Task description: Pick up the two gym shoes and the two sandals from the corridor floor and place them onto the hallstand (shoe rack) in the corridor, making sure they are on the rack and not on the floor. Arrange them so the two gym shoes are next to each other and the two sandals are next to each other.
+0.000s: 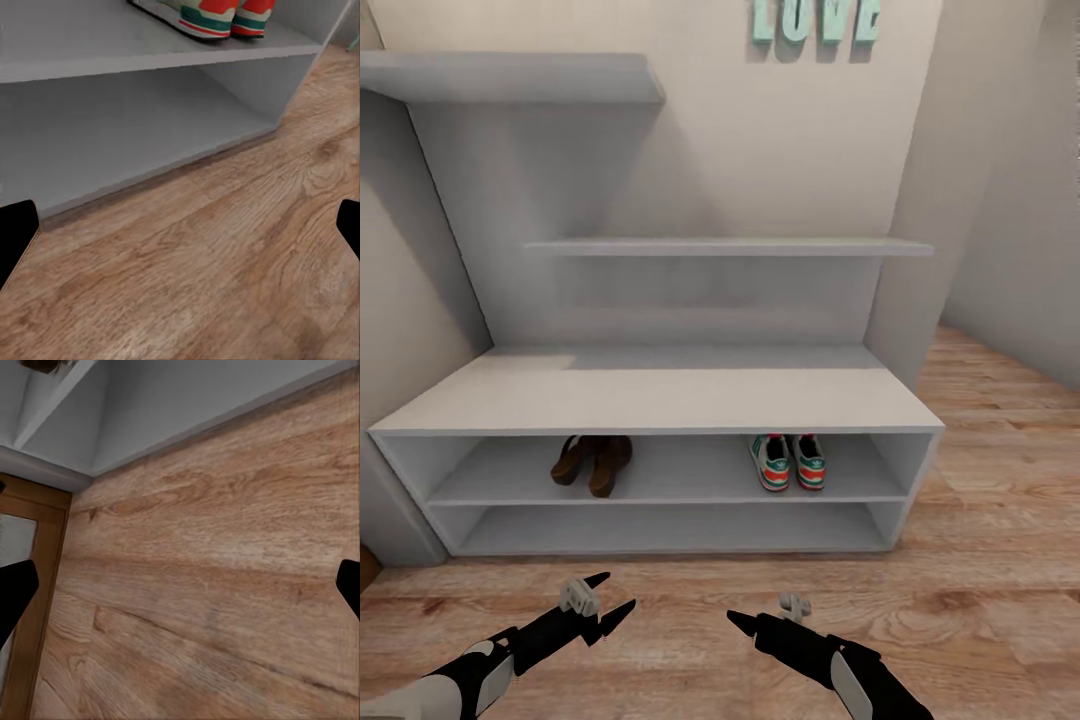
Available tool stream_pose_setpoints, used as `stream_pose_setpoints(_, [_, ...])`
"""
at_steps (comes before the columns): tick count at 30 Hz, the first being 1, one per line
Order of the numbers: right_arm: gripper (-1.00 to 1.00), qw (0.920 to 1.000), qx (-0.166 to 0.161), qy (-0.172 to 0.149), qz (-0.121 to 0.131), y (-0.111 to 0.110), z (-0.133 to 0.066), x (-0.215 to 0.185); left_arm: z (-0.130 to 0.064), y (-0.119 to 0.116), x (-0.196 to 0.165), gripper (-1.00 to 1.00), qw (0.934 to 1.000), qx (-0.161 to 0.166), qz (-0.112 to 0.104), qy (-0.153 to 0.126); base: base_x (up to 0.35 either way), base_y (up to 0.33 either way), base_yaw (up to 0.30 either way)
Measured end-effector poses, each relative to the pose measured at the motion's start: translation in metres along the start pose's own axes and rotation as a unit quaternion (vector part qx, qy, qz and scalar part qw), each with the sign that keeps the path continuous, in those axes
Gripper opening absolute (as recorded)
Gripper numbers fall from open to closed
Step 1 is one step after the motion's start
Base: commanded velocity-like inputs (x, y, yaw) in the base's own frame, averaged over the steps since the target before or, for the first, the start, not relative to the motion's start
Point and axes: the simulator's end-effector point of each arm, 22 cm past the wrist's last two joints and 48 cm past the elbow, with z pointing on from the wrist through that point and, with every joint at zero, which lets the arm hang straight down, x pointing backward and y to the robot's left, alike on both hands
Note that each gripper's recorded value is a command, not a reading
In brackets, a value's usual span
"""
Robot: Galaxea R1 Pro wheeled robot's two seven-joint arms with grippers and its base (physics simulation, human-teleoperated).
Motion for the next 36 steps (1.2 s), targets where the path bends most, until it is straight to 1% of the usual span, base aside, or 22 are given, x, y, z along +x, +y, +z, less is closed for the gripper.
stream_pose_setpoints(8, [1.00,0.9998,-0.007,-0.013,-0.015,0.015,-0.006,-0.015,-0.003,-0.003,-0.024,1.00,0.9997,0.000,0.015,-0.017,0.000,0.000,0.000])
stream_pose_setpoints(13, [1.00,0.9998,-0.008,-0.013,-0.016,0.020,-0.010,-0.013,-0.005,-0.005,-0.038,1.00,0.9993,-0.001,0.025,-0.027,0.000,0.000,0.000])
stream_pose_setpoints(14, [1.00,0.9998,-0.008,-0.010,-0.014,0.020,-0.011,-0.011,-0.006,-0.005,-0.041,1.00,0.9992,0.000,0.027,-0.030,0.000,0.000,0.000])
stream_pose_setpoints(15, [1.00,1.0000,-0.004,0.000,-0.005,0.016,-0.010,0.000,-0.006,-0.006,-0.042,1.00,0.9992,0.000,0.027,-0.030,0.000,0.000,0.000])
stream_pose_setpoints(22, [1.00,0.9997,0.002,0.019,0.015,0.010,-0.011,0.023,-0.006,-0.006,-0.046,1.00,0.9990,0.000,0.030,-0.032,0.000,0.000,0.000])
stream_pose_setpoints(28, [1.00,0.9996,0.002,0.023,0.018,0.017,-0.015,0.021,-0.008,-0.008,-0.060,1.00,0.9988,0.000,0.033,-0.036,0.000,0.000,0.000])
stream_pose_setpoints(36, [1.00,0.9997,0.002,0.021,0.015,0.032,-0.023,0.007,-0.012,-0.010,-0.083,1.00,0.9986,0.000,0.036,-0.039,0.000,0.000,0.000])
